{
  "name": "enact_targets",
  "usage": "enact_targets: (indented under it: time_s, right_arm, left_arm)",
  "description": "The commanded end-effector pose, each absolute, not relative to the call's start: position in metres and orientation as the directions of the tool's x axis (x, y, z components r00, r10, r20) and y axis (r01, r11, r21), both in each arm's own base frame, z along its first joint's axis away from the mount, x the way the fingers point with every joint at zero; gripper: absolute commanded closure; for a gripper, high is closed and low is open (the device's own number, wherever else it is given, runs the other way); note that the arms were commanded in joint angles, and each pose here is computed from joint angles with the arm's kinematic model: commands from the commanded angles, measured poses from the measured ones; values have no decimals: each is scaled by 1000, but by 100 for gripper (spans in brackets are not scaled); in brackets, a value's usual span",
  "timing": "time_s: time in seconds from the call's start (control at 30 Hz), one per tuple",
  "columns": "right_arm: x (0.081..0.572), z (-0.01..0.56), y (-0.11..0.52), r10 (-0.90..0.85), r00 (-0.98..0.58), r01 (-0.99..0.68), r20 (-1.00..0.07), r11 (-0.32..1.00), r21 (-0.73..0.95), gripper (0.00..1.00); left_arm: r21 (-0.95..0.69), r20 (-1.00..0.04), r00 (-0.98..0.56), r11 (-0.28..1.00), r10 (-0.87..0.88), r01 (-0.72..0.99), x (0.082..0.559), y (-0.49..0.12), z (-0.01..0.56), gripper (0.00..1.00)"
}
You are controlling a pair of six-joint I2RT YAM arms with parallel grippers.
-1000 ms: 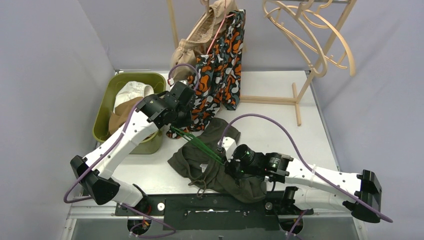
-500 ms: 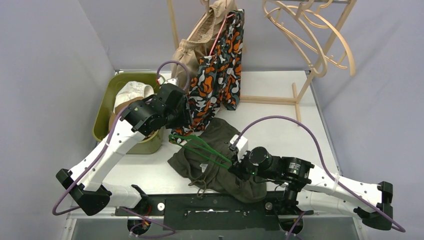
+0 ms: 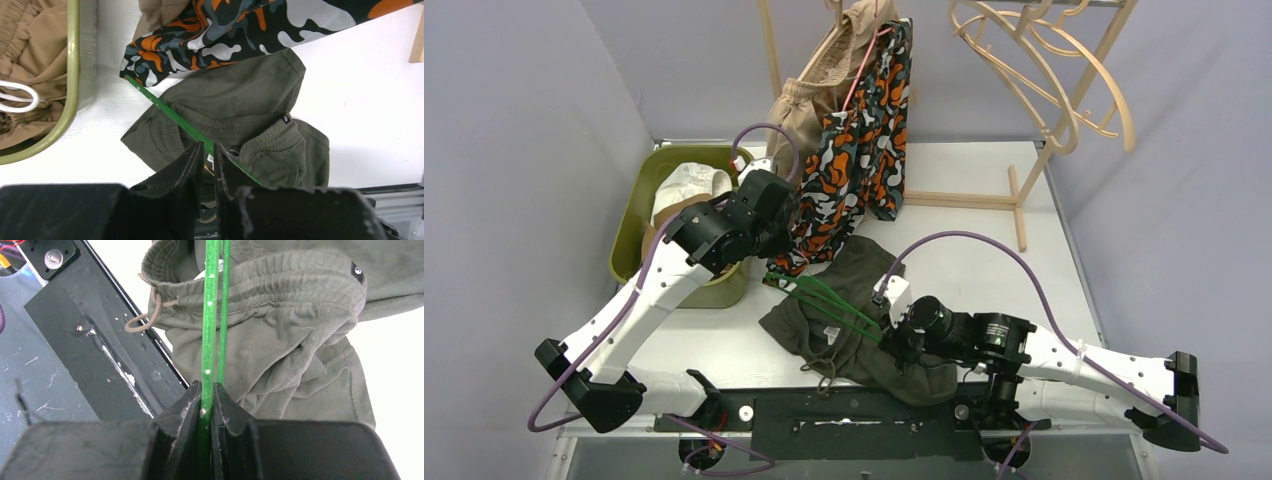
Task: Remove the shorts from the hanger
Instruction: Place the hanger on the clothes rod.
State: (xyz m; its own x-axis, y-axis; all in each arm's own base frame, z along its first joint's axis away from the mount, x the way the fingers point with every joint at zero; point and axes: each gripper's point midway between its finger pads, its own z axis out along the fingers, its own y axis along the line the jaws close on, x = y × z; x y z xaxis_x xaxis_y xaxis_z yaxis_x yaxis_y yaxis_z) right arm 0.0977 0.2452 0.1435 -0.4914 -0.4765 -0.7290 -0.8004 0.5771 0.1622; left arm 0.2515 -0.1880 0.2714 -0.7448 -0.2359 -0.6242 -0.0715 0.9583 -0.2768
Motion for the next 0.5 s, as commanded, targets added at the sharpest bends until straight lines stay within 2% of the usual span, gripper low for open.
enact_targets:
  time_s: [0.0, 0.1, 0.23, 0.33, 0.47]
  right_arm:
    - [105, 180, 254, -373, -465, -790, -803, 584, 186, 100]
    - [102, 183, 251, -359, -462, -793, -811, 576, 197, 100]
    - [97, 191, 251, -336, -468, -797, -817, 560, 227, 100]
    - [93, 202, 245, -294, -481, -786, -826, 561, 258, 100]
    - [86, 229, 225, -182, -479, -773, -859, 552, 314, 100]
  left_arm:
    - [-275, -661, -703, 956, -261, -96, 252, -177, 285, 84]
    - [-321, -667, -690, 944, -281, -75, 254, -184, 296, 64]
    - [-453, -689, -633, 892, -352, -3, 255, -197, 327, 57]
    - [-493, -712, -571, 870, -408, -7, 251, -185, 347, 52]
    - [-554, -732, -478, 833, -486, 2, 242, -165, 365, 40]
